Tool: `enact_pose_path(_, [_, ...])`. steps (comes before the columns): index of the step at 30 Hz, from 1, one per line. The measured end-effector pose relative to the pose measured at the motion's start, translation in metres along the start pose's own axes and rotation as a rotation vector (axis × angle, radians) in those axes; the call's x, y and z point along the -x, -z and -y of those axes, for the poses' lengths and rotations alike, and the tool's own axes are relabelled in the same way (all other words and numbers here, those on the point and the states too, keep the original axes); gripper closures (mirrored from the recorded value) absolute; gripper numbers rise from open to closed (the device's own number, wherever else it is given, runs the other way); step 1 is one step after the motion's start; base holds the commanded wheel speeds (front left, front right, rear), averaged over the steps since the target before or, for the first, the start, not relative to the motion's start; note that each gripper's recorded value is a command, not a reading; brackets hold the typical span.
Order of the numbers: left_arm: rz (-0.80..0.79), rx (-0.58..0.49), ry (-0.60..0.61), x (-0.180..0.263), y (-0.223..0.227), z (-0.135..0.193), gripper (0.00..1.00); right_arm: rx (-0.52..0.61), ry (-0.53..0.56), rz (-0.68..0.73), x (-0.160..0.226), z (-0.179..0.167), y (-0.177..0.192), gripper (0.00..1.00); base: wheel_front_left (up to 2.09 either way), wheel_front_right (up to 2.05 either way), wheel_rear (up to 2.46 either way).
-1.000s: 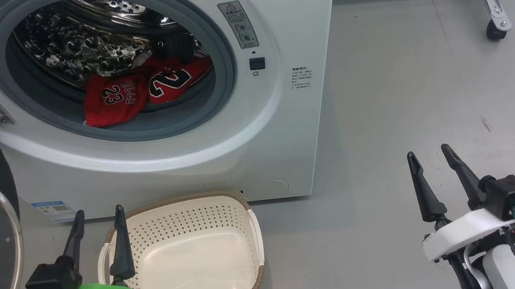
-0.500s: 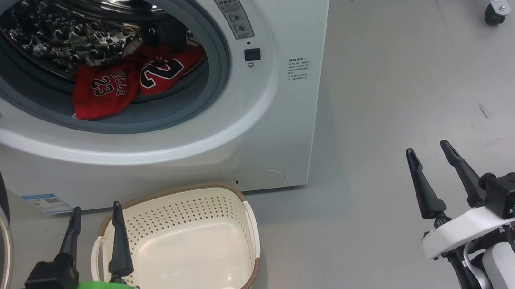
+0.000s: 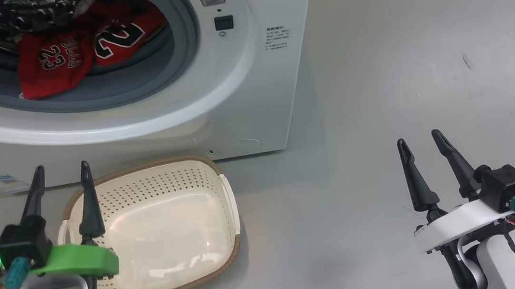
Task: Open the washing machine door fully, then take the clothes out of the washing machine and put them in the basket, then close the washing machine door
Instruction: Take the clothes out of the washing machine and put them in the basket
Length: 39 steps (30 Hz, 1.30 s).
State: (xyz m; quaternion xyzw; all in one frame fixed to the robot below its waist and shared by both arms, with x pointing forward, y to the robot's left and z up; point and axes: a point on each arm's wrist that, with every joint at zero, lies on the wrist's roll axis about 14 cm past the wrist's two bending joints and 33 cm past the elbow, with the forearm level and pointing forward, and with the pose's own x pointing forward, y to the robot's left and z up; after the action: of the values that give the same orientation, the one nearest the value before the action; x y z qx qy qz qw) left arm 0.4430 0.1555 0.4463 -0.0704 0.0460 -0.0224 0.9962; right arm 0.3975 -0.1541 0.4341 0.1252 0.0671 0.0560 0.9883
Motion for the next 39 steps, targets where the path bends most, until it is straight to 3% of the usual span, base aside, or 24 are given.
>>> enact_pose_path(6, [-0.013, -0.055, 0.041, -0.042, 0.002, 0.008, 0.0, -0.009, 0.04, -0.06, 0.001, 0.012, 0.021, 0.0, 0.0, 0.0, 0.0])
enact_pose_path(20, [-0.162, -0.241, 0.051, -0.15, 0.035, 0.0, 0.0, -0.005, 0.164, -0.086, -0.006, 0.053, 0.03, 0.0, 0.0, 0.0, 0.0])
enact_pose_path(39, [-0.44, -0.335, -0.007, -0.213, 0.11, -0.014, 0.0, -0.001, 0.264, -0.134, -0.005, 0.086, 0.046, 0.0, 0.0, 0.0, 0.0])
